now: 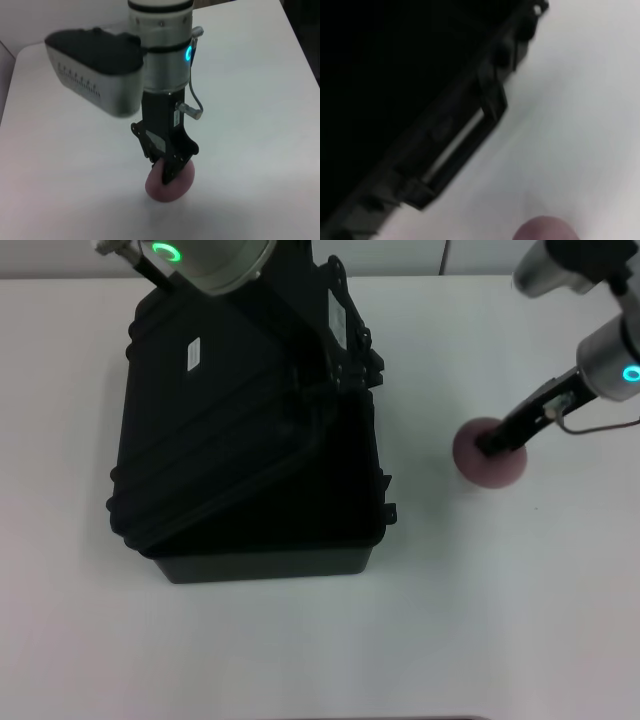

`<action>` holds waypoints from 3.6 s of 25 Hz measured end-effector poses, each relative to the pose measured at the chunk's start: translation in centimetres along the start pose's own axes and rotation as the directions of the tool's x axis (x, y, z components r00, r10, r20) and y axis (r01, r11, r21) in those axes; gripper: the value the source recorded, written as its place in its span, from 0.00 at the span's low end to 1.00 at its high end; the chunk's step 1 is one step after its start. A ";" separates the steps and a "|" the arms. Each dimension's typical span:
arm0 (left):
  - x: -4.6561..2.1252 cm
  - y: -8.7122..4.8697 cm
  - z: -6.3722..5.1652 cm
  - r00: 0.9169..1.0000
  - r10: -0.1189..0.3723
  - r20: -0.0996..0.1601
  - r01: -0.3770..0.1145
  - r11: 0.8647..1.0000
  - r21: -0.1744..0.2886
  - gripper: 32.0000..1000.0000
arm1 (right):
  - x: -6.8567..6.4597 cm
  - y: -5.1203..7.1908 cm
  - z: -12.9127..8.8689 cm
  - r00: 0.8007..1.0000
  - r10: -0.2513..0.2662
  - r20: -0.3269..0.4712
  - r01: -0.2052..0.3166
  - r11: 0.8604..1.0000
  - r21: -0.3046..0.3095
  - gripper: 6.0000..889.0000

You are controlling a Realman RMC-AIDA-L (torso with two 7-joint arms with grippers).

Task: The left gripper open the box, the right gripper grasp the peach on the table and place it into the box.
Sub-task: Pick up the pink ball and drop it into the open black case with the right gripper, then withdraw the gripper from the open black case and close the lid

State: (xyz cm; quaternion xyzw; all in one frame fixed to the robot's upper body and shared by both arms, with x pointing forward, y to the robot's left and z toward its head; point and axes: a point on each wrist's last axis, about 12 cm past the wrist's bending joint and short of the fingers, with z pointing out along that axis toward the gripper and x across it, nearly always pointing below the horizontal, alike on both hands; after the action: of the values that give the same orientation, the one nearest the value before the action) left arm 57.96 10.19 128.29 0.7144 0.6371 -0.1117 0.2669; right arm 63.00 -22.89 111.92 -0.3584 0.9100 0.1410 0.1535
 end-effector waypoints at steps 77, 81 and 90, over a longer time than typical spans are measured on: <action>0.23 0.3 0.4 1.000 0.007 0.003 -0.007 1.000 -0.003 0.06 | -5.0 3.7 1.1 0.885 -0.075 0.460 0.199 0.953 -0.228 0.99; 0.27 0.2 0.4 1.000 0.006 0.003 -0.006 1.000 -0.002 0.06 | -4.4 3.6 -0.1 0.906 -0.045 0.421 0.168 0.951 -0.260 0.99; 0.78 0.1 0.5 1.000 -0.009 0.002 0.009 1.000 0.002 0.06 | -1.8 2.1 -6.1 0.945 0.016 0.327 0.058 0.975 -0.215 0.99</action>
State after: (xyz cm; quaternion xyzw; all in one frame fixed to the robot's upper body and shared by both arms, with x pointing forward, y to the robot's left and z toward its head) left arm 58.29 10.57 127.48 0.7118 0.6399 -0.1142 0.2661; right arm 61.68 -22.55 118.44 -0.3548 0.8467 0.2973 0.2625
